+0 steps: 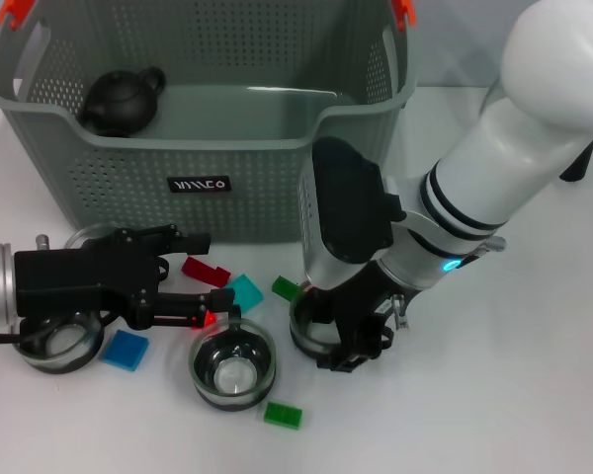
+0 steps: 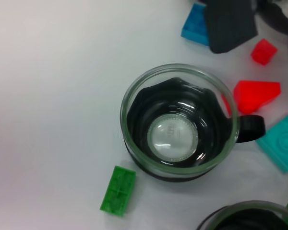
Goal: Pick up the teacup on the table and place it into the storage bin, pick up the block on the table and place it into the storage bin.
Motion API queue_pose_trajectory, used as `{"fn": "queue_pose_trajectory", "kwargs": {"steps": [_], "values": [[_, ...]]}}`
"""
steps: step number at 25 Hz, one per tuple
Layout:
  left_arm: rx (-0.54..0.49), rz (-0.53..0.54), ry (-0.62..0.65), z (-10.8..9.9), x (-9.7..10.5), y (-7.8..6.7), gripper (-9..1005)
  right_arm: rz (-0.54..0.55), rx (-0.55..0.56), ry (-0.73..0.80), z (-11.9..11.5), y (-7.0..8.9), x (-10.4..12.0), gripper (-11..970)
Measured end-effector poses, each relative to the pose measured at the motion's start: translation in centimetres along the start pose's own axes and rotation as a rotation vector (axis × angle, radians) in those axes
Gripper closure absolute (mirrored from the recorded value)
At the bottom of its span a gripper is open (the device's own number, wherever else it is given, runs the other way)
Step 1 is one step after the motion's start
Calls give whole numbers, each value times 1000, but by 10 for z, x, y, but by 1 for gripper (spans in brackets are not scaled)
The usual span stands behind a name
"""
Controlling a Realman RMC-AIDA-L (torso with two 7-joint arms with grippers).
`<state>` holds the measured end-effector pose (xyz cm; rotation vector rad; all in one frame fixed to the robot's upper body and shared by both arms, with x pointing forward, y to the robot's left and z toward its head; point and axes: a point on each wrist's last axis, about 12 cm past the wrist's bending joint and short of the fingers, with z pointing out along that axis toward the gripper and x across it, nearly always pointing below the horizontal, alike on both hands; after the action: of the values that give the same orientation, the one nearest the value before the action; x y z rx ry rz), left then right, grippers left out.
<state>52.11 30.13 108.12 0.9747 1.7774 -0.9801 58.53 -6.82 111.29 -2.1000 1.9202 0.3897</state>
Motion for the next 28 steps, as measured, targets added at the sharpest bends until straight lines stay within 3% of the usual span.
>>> {"fn": "queue_pose_trajectory", "kwargs": {"steps": [5,22,28], "values": [[-2,10,-1,0,0,0,120,2,-17,9,-1,2,1,501],[8,20,-3,1,0,-1,120,49,-78,-11,-12,13,-2,898],[7,21,1,1,1,-1,120,100,-108,-41,-28,17,6,896]]}}
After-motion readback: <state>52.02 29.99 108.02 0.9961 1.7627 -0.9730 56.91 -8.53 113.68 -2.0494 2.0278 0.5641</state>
